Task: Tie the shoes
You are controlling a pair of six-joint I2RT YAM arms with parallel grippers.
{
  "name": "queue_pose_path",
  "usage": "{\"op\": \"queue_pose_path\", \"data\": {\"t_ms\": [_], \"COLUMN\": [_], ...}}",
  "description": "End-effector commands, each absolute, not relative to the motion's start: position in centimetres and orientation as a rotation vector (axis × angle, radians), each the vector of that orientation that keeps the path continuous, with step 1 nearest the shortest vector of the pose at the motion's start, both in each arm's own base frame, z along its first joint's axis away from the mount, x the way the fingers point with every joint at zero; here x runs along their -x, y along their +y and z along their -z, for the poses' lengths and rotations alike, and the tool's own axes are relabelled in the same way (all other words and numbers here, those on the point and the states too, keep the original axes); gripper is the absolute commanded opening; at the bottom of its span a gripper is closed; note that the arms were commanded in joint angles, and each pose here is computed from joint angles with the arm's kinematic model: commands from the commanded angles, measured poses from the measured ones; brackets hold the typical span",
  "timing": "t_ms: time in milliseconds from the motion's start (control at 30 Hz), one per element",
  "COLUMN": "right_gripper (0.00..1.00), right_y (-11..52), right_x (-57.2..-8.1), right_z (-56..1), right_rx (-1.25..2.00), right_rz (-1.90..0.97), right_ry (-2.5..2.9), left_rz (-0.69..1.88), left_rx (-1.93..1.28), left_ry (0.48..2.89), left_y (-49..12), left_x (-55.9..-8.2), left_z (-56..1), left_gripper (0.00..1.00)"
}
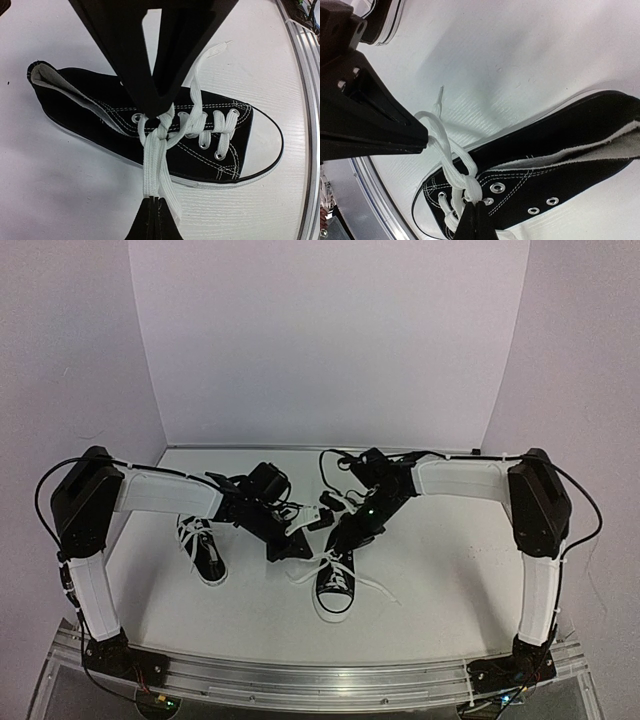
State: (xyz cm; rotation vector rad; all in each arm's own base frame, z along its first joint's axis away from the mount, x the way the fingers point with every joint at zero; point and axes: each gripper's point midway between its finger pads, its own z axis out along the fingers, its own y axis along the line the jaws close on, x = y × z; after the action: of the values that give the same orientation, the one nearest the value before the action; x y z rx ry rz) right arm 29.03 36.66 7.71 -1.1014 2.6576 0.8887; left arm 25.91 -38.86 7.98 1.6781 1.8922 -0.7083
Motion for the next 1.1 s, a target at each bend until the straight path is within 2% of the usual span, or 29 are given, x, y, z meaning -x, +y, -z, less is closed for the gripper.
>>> {"op": "queue_pose_path", "data": {"t_ms": [0,333,467,600,833,1067], "right_gripper": [0.00,0.00,0.00,0.00,0.00,0.00], "right_y": [36.4,36.2,36.5,36.7,36.8,36.5], "right_x": [-29.7,-29.8,-29.7,-29.6,-29.7,-29.4], "right_z": [-10.3,-10.8,-10.6,-10.3,-9.9,-9.1], "right_rx": [0.998,0.870,0.861,0.859,0.850,0.850], "right_rz": [-0.942,-1.065,-1.095,-1.113,-1.121,-1.118], "right_ry": [2.605,2.579,2.578,2.581,2.586,2.609], "left_rz": [0.726,0.671,0.583,0.507,0.436,0.420], "left_rx": [-1.697,-1.694,-1.654,-1.685,-1.811,-1.851], "left_ry": [1.871,1.847,1.758,1.648,1.532,1.514], "left_y": [-38.8,-38.6,-38.9,-40.0,-42.8,-44.7], "left_x": [-25.7,-26.2,-27.2,-26.6,-24.3,-24.3], "left_z": [-8.5,-9.4,-12.4,-14.7,-13.5,-11.3], "left_gripper": [0.00,0.00,0.14,0.20,0.22,0.23]}}
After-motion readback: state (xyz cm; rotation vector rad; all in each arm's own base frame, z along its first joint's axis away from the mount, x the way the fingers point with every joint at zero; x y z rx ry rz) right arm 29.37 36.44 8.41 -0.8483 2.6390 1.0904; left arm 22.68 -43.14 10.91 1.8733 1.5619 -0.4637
